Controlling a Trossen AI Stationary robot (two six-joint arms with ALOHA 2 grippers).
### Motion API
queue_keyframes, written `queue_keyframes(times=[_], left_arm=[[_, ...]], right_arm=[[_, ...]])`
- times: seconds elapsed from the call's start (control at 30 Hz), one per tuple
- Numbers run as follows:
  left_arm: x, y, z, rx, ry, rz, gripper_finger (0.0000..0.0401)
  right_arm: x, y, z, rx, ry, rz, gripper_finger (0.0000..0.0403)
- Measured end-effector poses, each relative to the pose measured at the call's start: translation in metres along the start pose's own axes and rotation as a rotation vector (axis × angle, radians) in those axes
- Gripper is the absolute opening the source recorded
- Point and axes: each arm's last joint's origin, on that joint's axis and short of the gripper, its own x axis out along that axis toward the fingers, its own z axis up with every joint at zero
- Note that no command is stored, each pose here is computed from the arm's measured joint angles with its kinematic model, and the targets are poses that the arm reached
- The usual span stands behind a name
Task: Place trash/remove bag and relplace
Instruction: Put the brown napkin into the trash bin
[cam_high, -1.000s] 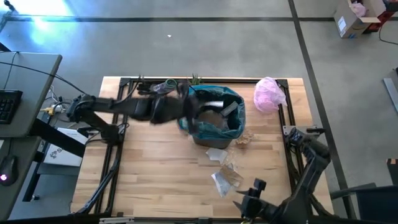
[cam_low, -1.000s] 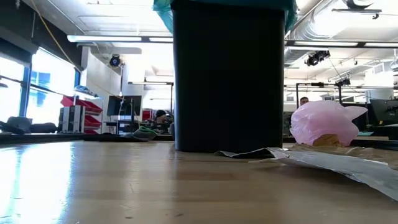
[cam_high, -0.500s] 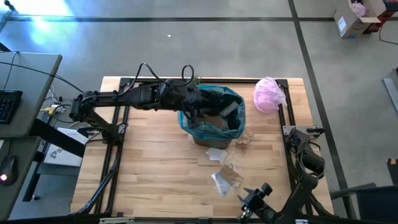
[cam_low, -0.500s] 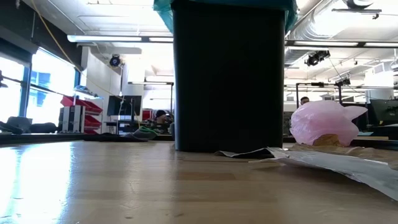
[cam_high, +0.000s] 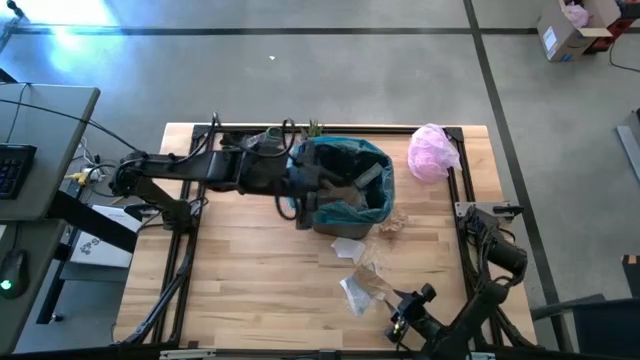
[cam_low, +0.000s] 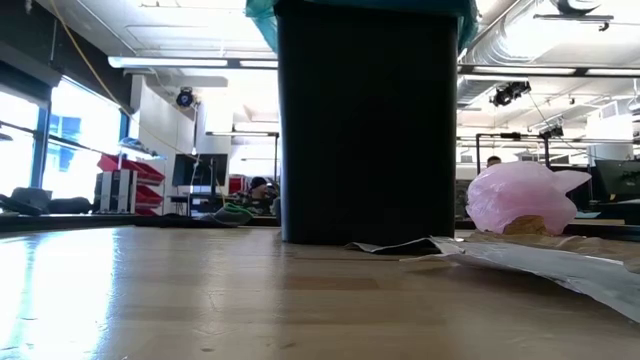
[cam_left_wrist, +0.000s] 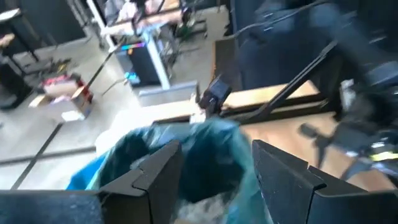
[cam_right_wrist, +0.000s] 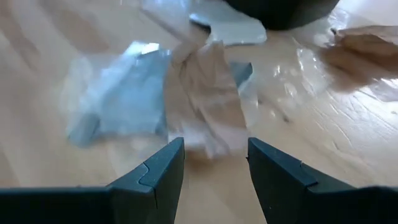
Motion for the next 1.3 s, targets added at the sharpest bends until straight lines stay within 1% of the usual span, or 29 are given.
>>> queue_keyframes(times=[0.13,0.27,0.37,0.5,0.67,0.73,0.8,0.93,0.97,1.0,1.2,1.3], left_arm=[[-0.007,-0.020,0.007,0.035,-0.020,-0.026,0.0182],[-0.013,-0.039,0.009,0.070,-0.013,-0.047,0.0182],[-0.016,-0.051,0.009,0.083,-0.005,-0.063,0.0182],[-0.023,-0.068,0.009,0.108,0.005,-0.075,0.0182],[-0.031,-0.086,0.007,0.137,0.026,-0.096,0.0182],[-0.035,-0.093,0.006,0.147,0.040,-0.102,0.0182],[-0.038,-0.100,0.004,0.167,0.059,-0.106,0.0182],[-0.045,-0.111,0.001,0.188,0.088,-0.100,0.0182],[-0.047,-0.113,0.000,0.191,0.093,-0.098,0.0182],[-0.048,-0.114,0.000,0.194,0.099,-0.096,0.0182],[-0.051,-0.119,-0.003,0.191,0.126,-0.085,0.0182],[-0.051,-0.119,-0.005,0.177,0.139,-0.085,0.0182]], right_arm=[[0.016,-0.008,0.009,0.064,-0.047,0.053,0.0162],[0.023,-0.010,0.026,0.057,-0.067,0.098,0.0162],[0.038,-0.009,0.026,-0.006,0.021,0.109,0.0162],[0.055,-0.002,0.022,-0.032,0.126,0.209,0.0162],[0.069,-0.008,0.021,-0.017,0.137,0.187,0.0157],[0.072,-0.010,0.021,-0.019,0.141,0.176,0.0141],[0.074,-0.012,0.021,-0.027,0.153,0.177,0.0115],[0.074,-0.010,0.021,-0.022,0.151,0.188,0.0036],[0.074,-0.009,0.022,-0.026,0.153,0.192,0.0019],[0.073,-0.008,0.023,-0.041,0.155,0.197,0.0010],[0.065,0.002,0.030,-0.099,0.195,0.219,0.0003],[0.058,0.004,0.038,-0.132,0.204,0.215,0.0002]])
